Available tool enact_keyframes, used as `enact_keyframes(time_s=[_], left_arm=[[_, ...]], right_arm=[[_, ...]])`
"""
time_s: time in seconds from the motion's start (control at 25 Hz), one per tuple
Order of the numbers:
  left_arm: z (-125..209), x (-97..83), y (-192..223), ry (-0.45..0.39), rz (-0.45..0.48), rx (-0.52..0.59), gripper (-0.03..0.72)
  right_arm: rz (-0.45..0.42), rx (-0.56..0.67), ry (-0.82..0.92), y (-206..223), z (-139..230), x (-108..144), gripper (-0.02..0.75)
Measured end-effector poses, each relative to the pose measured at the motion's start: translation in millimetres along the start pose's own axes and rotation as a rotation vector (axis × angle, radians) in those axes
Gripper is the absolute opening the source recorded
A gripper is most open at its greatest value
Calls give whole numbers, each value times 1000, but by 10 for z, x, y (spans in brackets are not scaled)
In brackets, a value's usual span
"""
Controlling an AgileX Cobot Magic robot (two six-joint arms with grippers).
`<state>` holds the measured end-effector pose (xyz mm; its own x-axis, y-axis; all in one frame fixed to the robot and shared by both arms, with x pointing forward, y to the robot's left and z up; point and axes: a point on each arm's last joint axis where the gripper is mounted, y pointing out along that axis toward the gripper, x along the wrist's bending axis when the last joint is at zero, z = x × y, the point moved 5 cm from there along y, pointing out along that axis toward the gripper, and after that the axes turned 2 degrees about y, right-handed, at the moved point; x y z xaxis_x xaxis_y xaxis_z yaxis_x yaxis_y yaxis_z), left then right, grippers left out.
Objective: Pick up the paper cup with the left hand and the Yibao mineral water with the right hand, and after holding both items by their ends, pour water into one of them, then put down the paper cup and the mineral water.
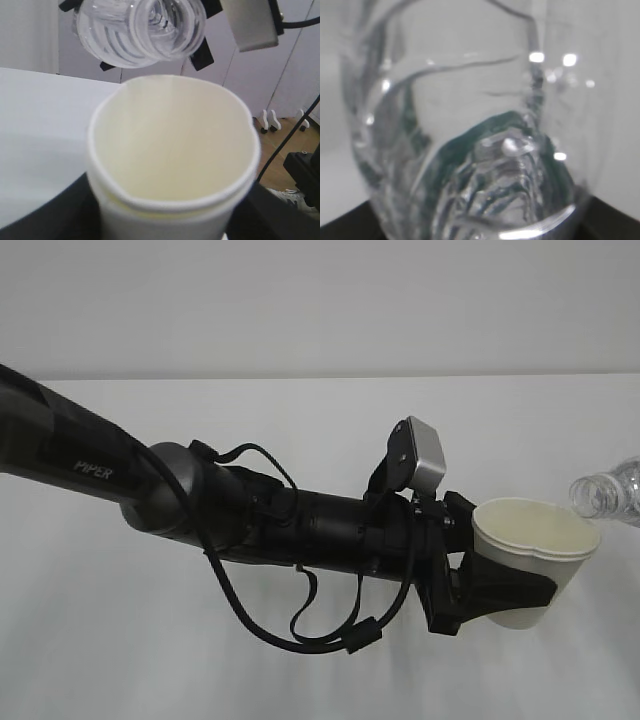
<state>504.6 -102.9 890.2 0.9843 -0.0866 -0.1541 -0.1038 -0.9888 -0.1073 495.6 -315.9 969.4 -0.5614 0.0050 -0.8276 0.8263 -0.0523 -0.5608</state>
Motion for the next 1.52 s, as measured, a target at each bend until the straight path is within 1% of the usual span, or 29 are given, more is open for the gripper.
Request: enact_keyframes(time_s=[0.44, 0.72, 1.0, 1.52], left_arm=[[-1, 2, 0, -1, -1, -1, 461], [-1, 2, 0, -1, -1, -1, 461], [-1, 2, 0, -3, -1, -1, 461], [-1, 2, 0, -3, -1, -1, 461]], right_arm=[[16, 1, -17, -4, 2, -63, 455], [4, 0, -59, -6, -87, -47, 455], [3, 5, -46, -6, -87, -45, 456], [4, 9, -82, -6, -80, -47, 456]])
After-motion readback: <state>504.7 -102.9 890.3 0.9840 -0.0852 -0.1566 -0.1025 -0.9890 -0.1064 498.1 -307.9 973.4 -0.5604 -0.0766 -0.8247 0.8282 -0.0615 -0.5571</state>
